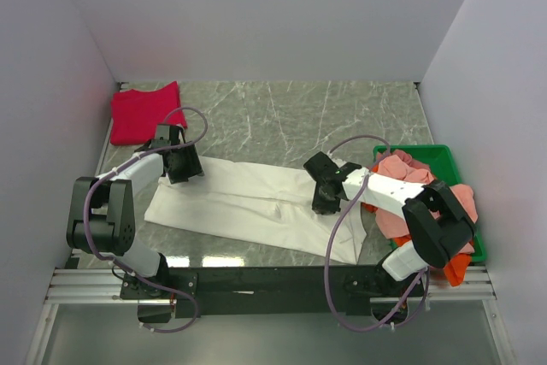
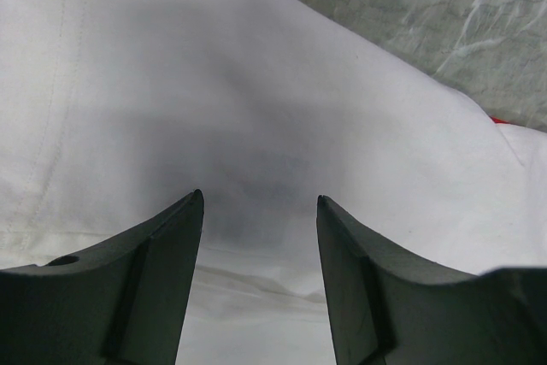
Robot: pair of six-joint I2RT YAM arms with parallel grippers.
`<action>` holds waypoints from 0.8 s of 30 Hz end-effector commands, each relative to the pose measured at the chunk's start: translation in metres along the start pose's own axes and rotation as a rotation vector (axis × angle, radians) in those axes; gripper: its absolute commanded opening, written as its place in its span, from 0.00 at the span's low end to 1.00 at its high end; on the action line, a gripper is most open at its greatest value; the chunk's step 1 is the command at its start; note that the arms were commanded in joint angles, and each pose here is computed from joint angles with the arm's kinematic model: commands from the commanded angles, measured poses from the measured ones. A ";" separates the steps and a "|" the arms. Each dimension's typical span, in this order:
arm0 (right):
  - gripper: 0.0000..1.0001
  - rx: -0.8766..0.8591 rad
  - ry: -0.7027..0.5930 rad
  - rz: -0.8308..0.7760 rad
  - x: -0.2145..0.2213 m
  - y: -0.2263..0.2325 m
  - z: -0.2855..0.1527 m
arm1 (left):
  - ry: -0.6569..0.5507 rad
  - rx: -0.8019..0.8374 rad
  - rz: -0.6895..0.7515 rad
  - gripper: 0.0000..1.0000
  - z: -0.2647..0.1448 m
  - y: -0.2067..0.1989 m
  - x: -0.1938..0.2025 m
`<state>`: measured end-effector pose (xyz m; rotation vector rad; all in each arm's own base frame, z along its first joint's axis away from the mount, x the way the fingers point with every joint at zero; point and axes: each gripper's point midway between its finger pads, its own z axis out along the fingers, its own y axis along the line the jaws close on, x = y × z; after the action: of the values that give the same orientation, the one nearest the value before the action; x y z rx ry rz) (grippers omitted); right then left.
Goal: Fold and stack the t-shirts
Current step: Fold the tshirt
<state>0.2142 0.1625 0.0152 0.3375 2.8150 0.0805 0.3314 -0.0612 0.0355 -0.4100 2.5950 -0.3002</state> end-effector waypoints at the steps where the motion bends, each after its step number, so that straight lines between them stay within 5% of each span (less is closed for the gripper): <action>1: 0.26 -0.012 -0.014 0.005 -0.004 0.003 0.006 | -0.027 0.017 0.009 0.61 -0.002 -0.003 -0.007; 12: 0.12 0.007 -0.037 -0.028 -0.014 0.004 0.000 | -0.022 0.026 0.008 0.61 -0.001 -0.004 -0.005; 24: 0.16 0.032 -0.052 -0.059 -0.026 0.007 -0.004 | -0.015 0.037 0.005 0.61 0.000 -0.006 -0.004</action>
<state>0.2260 0.1625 0.0223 0.2609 2.8047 0.0347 0.3314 -0.0624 0.0358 -0.4078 2.5954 -0.3098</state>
